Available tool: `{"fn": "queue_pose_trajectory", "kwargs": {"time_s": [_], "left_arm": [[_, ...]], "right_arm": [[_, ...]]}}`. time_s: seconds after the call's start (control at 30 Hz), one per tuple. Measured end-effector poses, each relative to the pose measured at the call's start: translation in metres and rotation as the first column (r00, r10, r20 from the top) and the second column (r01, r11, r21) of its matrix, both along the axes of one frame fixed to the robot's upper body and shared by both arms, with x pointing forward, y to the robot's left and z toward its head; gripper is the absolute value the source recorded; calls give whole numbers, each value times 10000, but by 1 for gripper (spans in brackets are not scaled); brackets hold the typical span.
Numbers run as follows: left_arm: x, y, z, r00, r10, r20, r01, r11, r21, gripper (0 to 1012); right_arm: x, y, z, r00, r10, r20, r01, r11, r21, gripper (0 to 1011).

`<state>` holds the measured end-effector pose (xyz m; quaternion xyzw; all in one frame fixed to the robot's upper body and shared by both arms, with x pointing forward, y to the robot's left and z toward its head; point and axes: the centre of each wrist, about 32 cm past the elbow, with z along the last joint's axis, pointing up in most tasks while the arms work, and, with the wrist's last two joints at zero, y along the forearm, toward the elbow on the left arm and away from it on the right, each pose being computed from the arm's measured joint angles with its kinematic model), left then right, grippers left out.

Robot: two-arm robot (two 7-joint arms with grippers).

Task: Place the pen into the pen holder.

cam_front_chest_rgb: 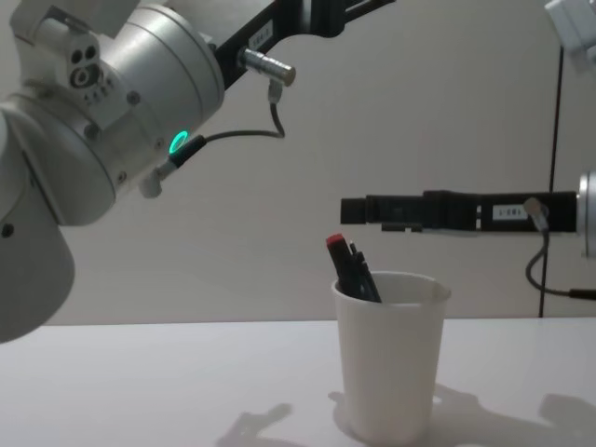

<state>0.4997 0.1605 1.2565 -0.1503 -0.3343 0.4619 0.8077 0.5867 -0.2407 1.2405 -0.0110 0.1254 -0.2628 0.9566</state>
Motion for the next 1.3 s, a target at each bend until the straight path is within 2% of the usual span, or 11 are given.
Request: {"fn": "queue_pose_trajectory", "kwargs": {"time_s": [0.2, 0.4, 0.67, 0.8, 1.03, 1.1, 1.23, 1.3], "left_arm": [[0, 0, 0, 10000, 0, 0, 0, 10000, 0, 1001], [0, 0, 0, 10000, -1, 0, 1, 10000, 0, 1001], [0, 0, 0, 10000, 0, 0, 0, 10000, 1, 1001], [0, 0, 0, 10000, 0, 0, 0, 10000, 0, 1001], [0, 0, 0, 10000, -1, 0, 1, 10000, 0, 1001], [0, 0, 0, 10000, 0, 0, 0, 10000, 1, 1001], [0, 0, 0, 10000, 0, 0, 0, 10000, 1, 1001], [0, 0, 0, 10000, -1, 0, 1, 10000, 1, 1001]], "right_arm": [[-21, -35, 74, 9993, -157, 347, 157, 9999, 24, 1001], [-61, -115, 166, 9951, -618, 770, 613, 9981, 79, 1001], [-124, -252, 277, 9800, -1563, 1234, 1563, 9877, 93, 1001], [-154, -310, 312, 9685, -2068, 1389, 2080, 9781, 65, 1002], [-199, -395, 350, 9407, -2991, 1598, 3027, 9531, 15, 1001], [-218, -430, 361, 9246, -3426, 1669, 3477, 9376, -13, 1002], [-235, -458, 370, 9064, -3853, 1732, 3917, 9201, -30, 1002], [-248, -482, 375, 8908, -4180, 1783, 4257, 9048, -53, 1001]]}}
